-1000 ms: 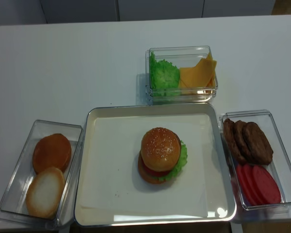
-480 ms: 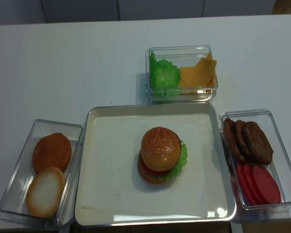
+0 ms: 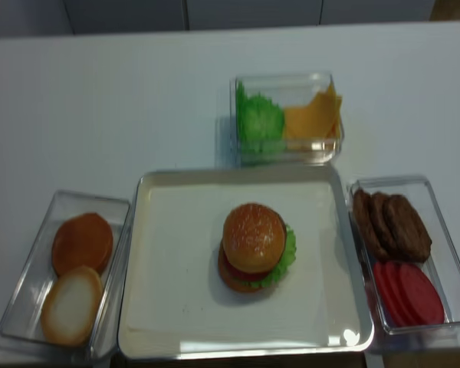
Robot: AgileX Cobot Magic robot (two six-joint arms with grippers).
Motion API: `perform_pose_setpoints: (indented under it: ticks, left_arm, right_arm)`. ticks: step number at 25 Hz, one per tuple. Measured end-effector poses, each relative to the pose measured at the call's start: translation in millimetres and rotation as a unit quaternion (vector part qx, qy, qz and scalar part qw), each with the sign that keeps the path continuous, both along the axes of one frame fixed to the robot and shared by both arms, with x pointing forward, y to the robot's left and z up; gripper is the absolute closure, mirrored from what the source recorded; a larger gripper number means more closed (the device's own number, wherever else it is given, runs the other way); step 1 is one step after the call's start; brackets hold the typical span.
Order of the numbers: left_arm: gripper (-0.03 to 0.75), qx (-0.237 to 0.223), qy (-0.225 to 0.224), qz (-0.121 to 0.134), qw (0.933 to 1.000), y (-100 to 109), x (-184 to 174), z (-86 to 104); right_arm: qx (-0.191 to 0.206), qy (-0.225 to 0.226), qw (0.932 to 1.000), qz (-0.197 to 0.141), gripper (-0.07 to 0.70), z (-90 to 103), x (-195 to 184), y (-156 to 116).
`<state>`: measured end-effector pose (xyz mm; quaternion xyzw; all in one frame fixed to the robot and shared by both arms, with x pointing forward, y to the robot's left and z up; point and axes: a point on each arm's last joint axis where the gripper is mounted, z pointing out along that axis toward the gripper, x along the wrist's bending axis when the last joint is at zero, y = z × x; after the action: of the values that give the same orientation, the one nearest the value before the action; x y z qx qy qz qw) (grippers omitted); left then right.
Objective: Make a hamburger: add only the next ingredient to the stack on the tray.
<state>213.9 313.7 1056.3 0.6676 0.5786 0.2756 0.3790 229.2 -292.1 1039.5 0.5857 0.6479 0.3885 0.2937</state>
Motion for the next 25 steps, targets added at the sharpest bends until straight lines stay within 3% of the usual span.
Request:
perform_pose_setpoints:
  ticks: [4, 9, 22, 25]
  left_arm:
    - [0.283, 0.007, 0.023, 0.0, 0.9997, -1.5, 5.4, -12.2]
    - [0.286, 0.0, -0.005, -0.001, 1.0, -3.5, 11.4, -11.7]
    - [0.287, 0.002, -0.001, -0.002, 1.0, -4.4, 14.4, -16.9]
    - [0.287, 0.002, -0.001, 0.012, 0.9999, -4.7, 14.2, -16.8]
  right_arm:
    - [-0.001, 0.0, 1.0, 0.0, 0.182, 0.0, 0.0, -0.1]
    - [-0.001, 0.0, 1.0, 0.0, 0.182, 0.0, 0.0, -0.1]
    - [-0.001, 0.0, 1.0, -0.001, 0.182, 0.0, 0.0, -0.3]
    - [-0.001, 0.0, 1.0, -0.001, 0.182, 0.0, 0.0, -0.3]
